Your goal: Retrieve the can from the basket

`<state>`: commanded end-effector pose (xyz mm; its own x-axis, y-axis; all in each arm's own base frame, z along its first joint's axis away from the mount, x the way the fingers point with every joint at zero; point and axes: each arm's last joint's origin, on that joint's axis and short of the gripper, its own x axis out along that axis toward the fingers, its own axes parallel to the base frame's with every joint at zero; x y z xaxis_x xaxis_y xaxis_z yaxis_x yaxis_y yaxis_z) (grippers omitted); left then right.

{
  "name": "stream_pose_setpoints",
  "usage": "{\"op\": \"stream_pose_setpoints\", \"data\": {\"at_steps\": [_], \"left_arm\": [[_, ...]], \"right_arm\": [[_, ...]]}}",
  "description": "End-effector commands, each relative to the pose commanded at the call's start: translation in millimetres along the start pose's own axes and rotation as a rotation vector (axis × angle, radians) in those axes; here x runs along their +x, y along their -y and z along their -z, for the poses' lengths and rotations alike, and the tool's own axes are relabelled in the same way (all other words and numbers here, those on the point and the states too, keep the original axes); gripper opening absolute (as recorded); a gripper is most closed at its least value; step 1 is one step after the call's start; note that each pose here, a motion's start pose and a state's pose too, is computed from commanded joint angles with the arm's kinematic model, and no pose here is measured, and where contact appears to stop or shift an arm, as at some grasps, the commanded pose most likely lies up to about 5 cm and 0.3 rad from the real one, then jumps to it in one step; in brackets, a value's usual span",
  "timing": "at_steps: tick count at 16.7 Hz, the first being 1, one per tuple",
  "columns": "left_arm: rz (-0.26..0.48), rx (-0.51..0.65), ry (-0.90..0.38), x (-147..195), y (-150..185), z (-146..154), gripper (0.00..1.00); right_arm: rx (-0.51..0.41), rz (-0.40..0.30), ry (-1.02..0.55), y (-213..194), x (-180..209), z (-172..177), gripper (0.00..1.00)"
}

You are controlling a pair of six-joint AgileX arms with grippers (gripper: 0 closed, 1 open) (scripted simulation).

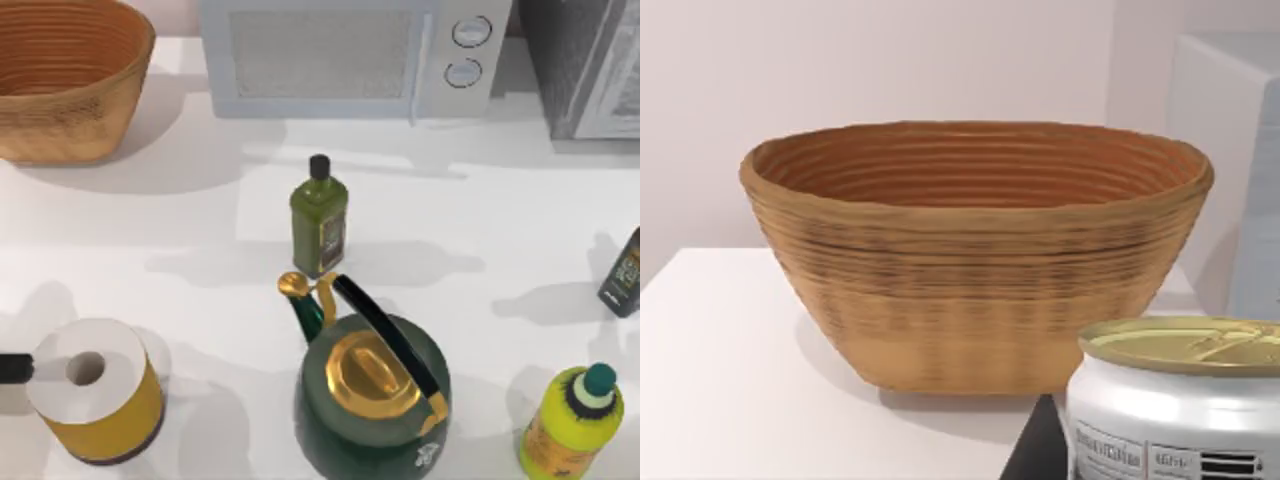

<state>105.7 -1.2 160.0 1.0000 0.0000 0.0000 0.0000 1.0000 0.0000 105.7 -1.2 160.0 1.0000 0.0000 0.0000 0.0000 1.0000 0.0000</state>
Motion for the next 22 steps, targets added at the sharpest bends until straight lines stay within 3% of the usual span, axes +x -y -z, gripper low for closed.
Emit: {"op": "stream_pose_setpoints", "data": {"at_steps": [7, 11, 16, 22], "left_arm": [[0.003, 0.003, -0.01, 1.3, -0.5, -2.4, 0.0], [0.064, 0.011, -0.027, 10.8, -0.5, -20.5, 0.0], [0.26, 0.021, -0.048, 48.1, 2.5, -55.6, 0.0], [0.623, 0.015, -0.066, 139.8, 10.6, -70.4, 0.0]], "right_arm": [[0.0, 0.0, 0.0, 0.0, 0.0, 0.0, 1.0], [0.0, 0.0, 0.0, 0.0, 0.0, 0.0, 1.0], [0.0, 0.0, 0.0, 0.0, 0.0, 0.0, 1.0], [0.0, 0.0, 0.0, 0.0, 0.0, 0.0, 1.0]]}}
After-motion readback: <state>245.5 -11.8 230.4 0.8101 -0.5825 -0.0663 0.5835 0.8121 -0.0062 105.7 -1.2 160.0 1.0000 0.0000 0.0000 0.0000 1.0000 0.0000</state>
